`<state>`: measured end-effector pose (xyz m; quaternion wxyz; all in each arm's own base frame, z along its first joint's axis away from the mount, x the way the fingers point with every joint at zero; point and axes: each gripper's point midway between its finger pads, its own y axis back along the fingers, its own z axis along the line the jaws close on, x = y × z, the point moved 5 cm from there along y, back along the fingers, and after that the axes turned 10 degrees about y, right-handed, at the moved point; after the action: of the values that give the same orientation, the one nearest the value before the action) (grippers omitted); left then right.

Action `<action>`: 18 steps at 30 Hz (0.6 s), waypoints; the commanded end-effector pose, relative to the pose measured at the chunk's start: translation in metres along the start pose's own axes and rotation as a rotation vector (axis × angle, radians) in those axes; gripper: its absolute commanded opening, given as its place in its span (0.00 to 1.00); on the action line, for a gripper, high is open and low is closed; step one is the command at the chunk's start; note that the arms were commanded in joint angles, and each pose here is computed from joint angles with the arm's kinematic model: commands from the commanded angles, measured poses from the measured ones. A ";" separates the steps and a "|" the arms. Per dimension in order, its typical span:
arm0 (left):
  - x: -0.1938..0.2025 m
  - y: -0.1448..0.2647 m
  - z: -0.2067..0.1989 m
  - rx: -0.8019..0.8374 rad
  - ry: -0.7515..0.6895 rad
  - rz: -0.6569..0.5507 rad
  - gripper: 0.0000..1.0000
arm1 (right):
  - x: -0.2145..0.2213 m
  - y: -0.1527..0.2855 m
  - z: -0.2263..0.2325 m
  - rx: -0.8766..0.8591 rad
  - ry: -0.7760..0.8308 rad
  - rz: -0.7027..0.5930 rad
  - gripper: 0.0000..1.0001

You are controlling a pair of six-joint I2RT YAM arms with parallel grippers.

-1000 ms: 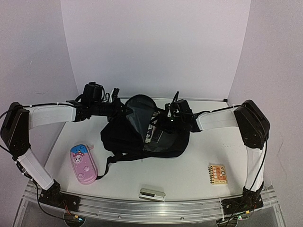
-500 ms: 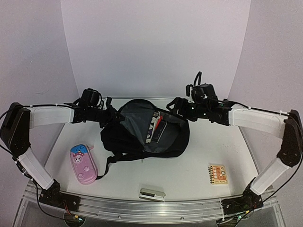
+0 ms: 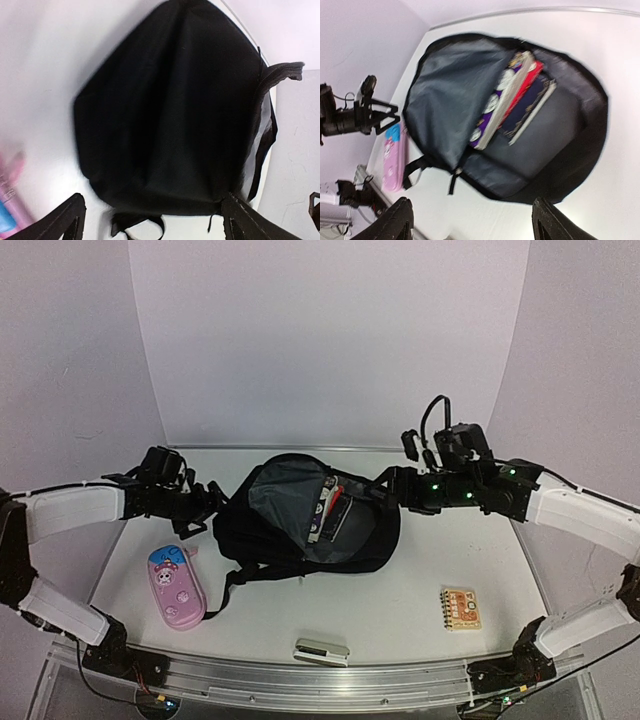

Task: Pack the student bag
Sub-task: Pick up the stationery from the center of the board.

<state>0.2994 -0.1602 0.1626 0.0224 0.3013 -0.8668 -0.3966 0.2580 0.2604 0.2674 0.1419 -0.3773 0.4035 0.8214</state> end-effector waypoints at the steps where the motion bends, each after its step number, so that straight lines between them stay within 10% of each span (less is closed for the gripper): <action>1: 0.000 0.037 0.053 -0.142 0.131 -0.095 0.97 | 0.010 -0.013 0.041 -0.136 0.010 0.017 0.76; 9: 0.015 0.077 0.154 -0.438 0.379 -0.223 1.00 | 0.029 -0.056 0.103 -0.271 0.044 0.044 0.73; 18: 0.025 0.084 0.171 -0.448 0.432 -0.292 0.98 | 0.057 -0.100 0.144 -0.324 0.095 0.125 0.71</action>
<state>0.1878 -0.0210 0.0998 0.2104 0.4701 -0.6936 -0.5036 0.2005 0.4036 0.2123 0.0017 -0.3916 0.3309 0.8586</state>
